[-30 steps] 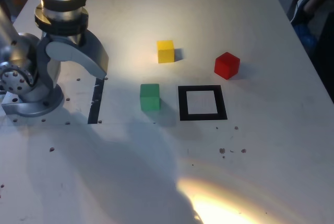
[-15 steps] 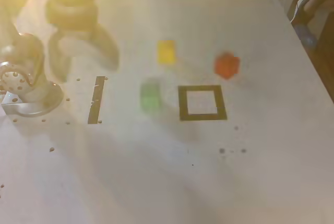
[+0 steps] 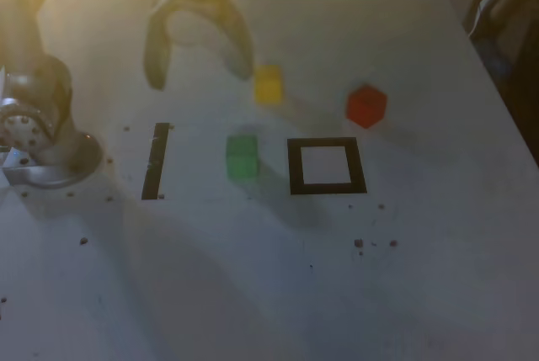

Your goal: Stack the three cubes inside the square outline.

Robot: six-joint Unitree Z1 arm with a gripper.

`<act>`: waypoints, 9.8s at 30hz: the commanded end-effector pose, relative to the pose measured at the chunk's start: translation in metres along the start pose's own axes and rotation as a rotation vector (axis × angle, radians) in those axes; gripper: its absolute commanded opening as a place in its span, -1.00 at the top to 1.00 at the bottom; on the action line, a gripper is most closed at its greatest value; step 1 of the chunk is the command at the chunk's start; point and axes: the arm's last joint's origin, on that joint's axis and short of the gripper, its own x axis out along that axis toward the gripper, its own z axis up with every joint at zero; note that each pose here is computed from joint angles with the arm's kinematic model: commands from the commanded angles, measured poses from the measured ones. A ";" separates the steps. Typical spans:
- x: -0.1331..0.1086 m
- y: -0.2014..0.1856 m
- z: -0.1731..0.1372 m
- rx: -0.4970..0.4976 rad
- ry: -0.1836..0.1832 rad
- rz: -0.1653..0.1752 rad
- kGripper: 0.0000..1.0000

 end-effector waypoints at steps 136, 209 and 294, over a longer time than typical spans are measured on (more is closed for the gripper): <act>0.038 -0.061 0.149 0.053 -0.152 0.044 0.00; 0.071 0.103 0.108 -0.203 -0.026 0.008 0.10; 0.002 -0.060 0.146 0.111 -0.079 0.023 -0.44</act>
